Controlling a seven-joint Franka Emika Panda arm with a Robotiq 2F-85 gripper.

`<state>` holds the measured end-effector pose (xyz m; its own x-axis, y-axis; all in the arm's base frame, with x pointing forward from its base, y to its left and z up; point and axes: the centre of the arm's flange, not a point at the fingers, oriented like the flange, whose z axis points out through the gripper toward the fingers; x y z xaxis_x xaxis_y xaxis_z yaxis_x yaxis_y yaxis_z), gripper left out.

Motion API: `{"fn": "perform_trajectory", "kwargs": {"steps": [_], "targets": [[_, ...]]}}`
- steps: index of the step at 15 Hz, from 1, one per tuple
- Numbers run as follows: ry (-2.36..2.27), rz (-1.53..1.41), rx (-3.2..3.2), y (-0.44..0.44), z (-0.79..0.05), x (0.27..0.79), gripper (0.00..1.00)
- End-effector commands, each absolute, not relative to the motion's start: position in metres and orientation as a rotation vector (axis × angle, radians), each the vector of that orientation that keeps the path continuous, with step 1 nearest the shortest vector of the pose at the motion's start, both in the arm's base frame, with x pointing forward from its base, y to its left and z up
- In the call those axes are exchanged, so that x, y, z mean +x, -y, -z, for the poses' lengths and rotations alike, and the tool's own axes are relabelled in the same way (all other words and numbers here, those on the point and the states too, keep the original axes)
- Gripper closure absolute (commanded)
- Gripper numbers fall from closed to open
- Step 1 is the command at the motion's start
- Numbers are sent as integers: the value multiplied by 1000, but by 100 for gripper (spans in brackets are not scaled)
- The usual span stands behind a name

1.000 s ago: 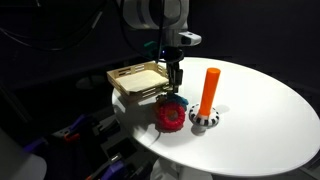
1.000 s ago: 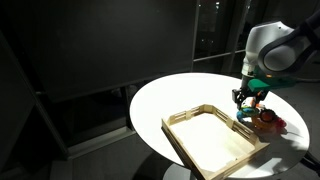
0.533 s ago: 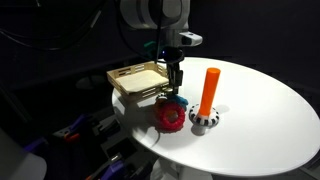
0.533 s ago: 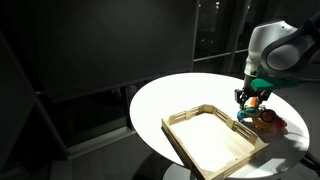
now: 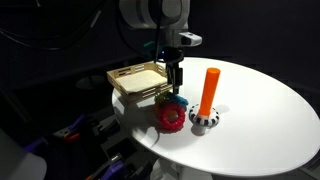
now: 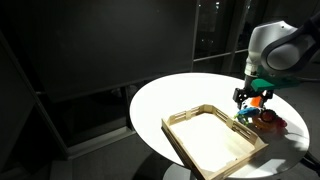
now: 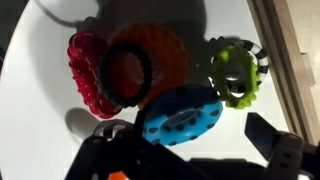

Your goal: Remove the ring from the box

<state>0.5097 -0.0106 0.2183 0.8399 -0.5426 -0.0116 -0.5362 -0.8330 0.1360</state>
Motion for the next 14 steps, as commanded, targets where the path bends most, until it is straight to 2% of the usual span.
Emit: {"fn": "perform_trajectory", "kwargs": {"steps": [1, 14], "targets": [[835, 105, 2911, 9, -234, 500, 0], [533, 310, 2982, -43, -298, 465, 0]]}}
